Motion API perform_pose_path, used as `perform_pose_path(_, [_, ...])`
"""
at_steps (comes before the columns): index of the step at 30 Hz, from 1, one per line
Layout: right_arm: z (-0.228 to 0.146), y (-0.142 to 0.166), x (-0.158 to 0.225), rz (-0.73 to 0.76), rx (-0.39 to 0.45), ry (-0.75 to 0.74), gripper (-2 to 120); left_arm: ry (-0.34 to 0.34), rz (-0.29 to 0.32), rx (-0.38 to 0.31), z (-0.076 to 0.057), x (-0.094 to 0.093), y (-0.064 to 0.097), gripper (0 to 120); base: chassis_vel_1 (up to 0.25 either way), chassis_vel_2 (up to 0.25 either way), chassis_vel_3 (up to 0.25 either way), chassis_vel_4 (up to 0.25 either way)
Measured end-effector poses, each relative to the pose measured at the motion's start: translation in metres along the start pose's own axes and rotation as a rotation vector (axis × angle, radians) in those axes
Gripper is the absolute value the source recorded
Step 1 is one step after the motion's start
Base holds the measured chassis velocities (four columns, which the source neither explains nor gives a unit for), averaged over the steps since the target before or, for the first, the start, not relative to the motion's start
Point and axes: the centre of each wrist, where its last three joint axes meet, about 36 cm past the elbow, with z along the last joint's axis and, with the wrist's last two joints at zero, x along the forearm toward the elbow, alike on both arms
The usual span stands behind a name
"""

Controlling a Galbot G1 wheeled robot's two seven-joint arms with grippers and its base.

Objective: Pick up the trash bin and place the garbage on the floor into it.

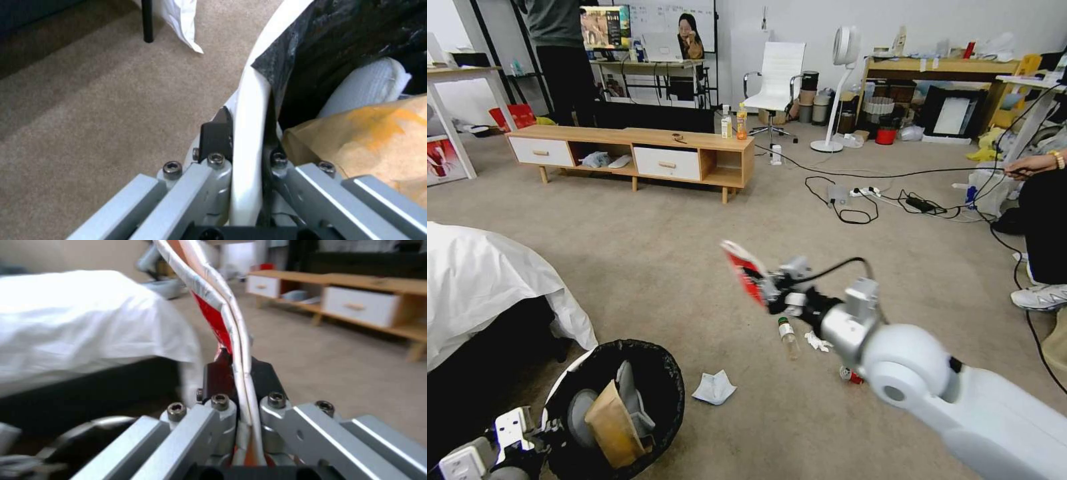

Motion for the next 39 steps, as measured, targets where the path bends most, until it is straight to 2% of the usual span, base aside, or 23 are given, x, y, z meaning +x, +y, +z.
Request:
perform_pose_path(4, [-0.012, 0.028, -0.023, -0.097, -0.036, 0.027, 1, 0.004, 0.003, -0.006, -0.001, 0.001, 0.001, 2, 0.000, 0.000, 0.000, 0.000])
perform_pose_path(8, [-0.015, 0.039, -0.032, -0.131, -0.047, 0.051, 1, 0.004, 0.003, -0.009, -0.001, 0.002, 0.001, 2, 0.000, 0.000, 0.000, 0.000])
perform_pose_path(20, [0.003, 0.080, -0.062, -0.230, -0.098, 0.191, 1, -0.002, 0.007, -0.005, -0.005, 0.002, 0.002, 2, 0.000, 0.000, 0.000, 0.000])
perform_pose_path(32, [0.027, 0.103, -0.069, -0.242, -0.107, 0.305, 1, -0.008, 0.005, 0.001, -0.008, 0.002, 0.005, 2, 0.000, 0.000, 0.000, 0.000])
perform_pose_path(39, [0.042, 0.106, -0.072, -0.209, -0.101, 0.357, 1, -0.010, 0.007, 0.004, -0.009, 0.003, 0.006, 2, 0.000, 0.000, 0.000, 0.000])
